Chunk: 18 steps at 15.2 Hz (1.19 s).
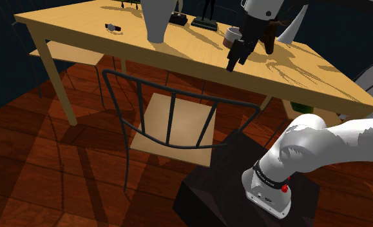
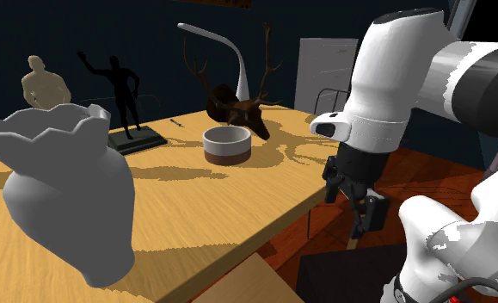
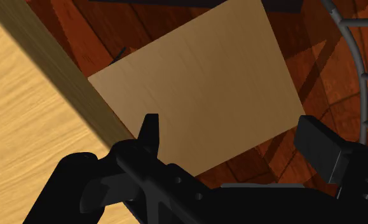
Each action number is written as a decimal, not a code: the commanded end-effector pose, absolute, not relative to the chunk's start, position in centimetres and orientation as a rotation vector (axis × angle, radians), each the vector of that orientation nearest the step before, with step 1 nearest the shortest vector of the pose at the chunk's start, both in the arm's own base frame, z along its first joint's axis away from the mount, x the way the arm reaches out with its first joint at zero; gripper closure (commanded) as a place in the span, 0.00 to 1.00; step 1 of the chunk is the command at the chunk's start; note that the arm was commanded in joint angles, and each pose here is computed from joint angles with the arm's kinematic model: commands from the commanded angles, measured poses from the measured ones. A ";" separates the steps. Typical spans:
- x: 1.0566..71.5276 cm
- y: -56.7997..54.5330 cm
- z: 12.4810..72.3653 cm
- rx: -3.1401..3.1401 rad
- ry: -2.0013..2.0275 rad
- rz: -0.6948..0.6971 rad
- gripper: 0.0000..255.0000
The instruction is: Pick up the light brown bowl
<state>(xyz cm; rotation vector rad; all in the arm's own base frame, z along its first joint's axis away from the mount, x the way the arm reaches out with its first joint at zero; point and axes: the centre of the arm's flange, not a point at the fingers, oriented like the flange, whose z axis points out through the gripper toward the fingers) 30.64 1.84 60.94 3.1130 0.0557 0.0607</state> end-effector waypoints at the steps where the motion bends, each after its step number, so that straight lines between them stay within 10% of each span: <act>1: 30.6 1.8 60.9 3.113 0.056 0.061 0.00; 18: 41.9 -17.9 62.7 3.131 0.036 0.038 0.00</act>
